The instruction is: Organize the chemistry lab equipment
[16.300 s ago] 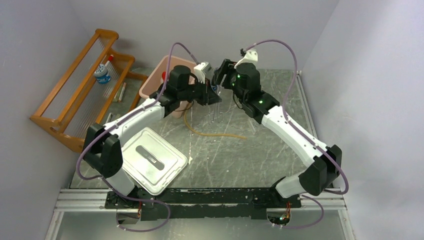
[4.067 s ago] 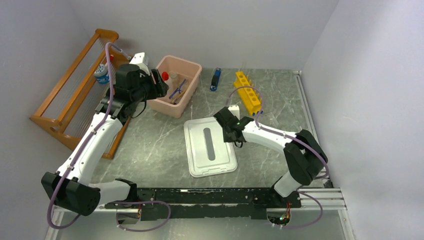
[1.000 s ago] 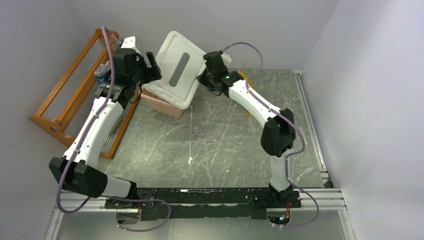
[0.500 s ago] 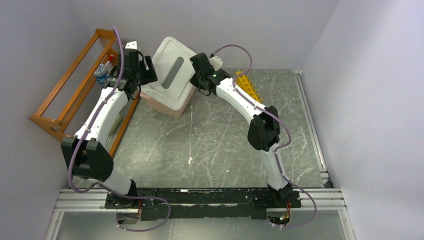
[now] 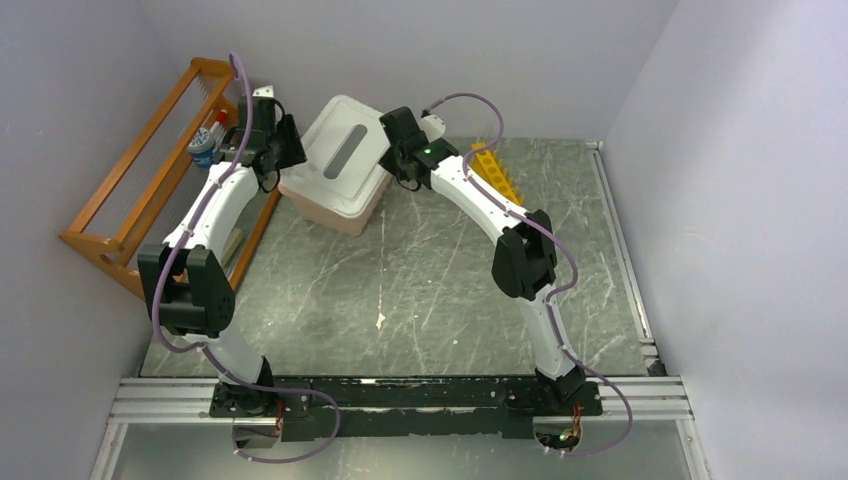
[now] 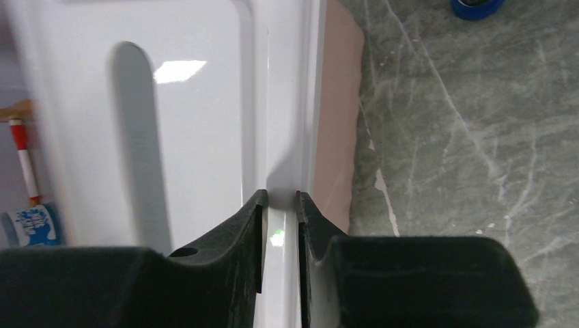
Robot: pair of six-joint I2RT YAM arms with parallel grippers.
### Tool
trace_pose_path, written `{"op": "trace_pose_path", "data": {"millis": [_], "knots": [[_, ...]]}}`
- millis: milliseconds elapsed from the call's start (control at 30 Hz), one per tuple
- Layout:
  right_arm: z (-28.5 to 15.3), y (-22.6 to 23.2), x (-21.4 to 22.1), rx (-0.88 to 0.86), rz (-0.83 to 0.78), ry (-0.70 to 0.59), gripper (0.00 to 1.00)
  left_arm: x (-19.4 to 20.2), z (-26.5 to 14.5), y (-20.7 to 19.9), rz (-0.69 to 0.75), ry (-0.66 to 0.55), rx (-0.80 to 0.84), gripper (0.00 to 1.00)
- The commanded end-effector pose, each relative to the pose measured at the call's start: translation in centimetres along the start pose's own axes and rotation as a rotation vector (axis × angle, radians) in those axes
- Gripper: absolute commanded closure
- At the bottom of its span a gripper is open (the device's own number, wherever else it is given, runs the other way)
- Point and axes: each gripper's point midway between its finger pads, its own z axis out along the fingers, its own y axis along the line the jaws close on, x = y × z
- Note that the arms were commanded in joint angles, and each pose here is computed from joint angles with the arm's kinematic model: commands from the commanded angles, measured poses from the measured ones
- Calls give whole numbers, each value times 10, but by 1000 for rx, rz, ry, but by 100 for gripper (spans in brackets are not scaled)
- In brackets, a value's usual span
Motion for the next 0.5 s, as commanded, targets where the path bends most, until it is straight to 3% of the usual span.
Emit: {"op": "trace_pose_path", "data": {"millis": [0,233,467], "knots": [[-4,26,-11,-89,33,-30,75,-4,7,4,-20,-25,3,43],[-8,30,-8,-130,21,-12,67,1,14,14,-12,-12,-29,44],[-18,35,-16,-173,-36,-39,58,-9,9,-2,4,-7,57,39]]}}
